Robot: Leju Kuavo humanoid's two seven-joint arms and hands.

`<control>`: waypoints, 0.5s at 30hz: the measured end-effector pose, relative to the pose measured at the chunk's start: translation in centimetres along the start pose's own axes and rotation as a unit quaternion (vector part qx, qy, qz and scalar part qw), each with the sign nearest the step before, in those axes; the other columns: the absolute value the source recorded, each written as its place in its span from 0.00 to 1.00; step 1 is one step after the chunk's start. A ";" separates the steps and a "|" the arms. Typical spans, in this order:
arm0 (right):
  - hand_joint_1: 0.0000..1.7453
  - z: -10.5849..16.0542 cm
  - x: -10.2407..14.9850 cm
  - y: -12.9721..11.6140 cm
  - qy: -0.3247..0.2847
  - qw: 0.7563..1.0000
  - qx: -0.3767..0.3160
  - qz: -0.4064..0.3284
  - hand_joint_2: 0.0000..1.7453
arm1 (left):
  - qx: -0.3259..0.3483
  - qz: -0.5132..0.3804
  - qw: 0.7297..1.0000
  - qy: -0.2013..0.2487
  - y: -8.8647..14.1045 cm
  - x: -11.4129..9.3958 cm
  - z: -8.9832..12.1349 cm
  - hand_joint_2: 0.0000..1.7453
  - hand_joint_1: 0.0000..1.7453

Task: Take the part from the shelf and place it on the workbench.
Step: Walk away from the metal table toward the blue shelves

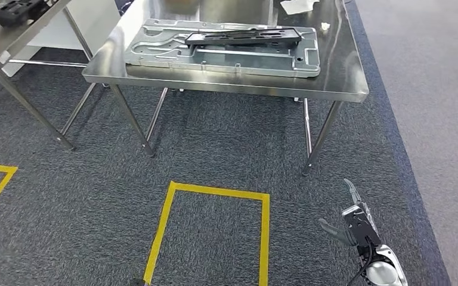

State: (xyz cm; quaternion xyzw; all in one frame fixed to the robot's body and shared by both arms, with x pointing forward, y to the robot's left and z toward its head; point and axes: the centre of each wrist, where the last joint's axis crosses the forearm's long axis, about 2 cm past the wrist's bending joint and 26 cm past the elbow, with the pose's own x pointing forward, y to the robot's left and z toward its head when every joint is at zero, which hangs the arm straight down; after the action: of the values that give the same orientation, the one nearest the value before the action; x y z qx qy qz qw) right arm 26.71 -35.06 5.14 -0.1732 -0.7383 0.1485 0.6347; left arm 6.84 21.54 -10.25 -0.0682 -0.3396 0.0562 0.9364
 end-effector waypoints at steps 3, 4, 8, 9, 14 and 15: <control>0.00 -0.2 0.1 0.0 -0.001 1.000 0.001 -0.001 1.00 | 0.002 0.001 1.000 0.000 0.1 0.0 0.0 0.00 0.00; 0.00 -0.4 0.2 0.0 -0.002 1.000 0.001 -0.002 1.00 | 0.004 0.001 1.000 0.000 0.2 0.0 0.0 0.00 0.00; 0.00 -0.5 0.1 -0.1 0.003 1.000 0.003 -0.005 1.00 | 0.008 0.004 1.000 -0.002 0.4 0.2 -0.1 0.00 0.00; 0.00 -0.5 0.1 -0.2 0.004 1.000 0.003 -0.005 1.00 | 0.009 0.004 1.000 -0.003 0.4 0.3 -0.2 0.00 0.00; 0.00 -0.7 0.0 -0.4 0.011 1.000 -0.002 -0.001 1.00 | 0.011 0.005 1.000 0.003 0.3 0.4 -0.2 0.00 0.00; 0.00 -0.6 -0.1 -0.3 0.015 1.000 -0.002 -0.001 1.00 | 0.010 0.004 1.000 0.004 0.3 0.4 -0.3 0.00 0.00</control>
State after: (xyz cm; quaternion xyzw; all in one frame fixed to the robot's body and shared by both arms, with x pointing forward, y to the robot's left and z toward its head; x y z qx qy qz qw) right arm 27.26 -35.40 5.28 -0.1760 -0.7294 0.1437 0.6453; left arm 7.33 21.90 -10.22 -0.0604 -0.3346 0.0628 0.9383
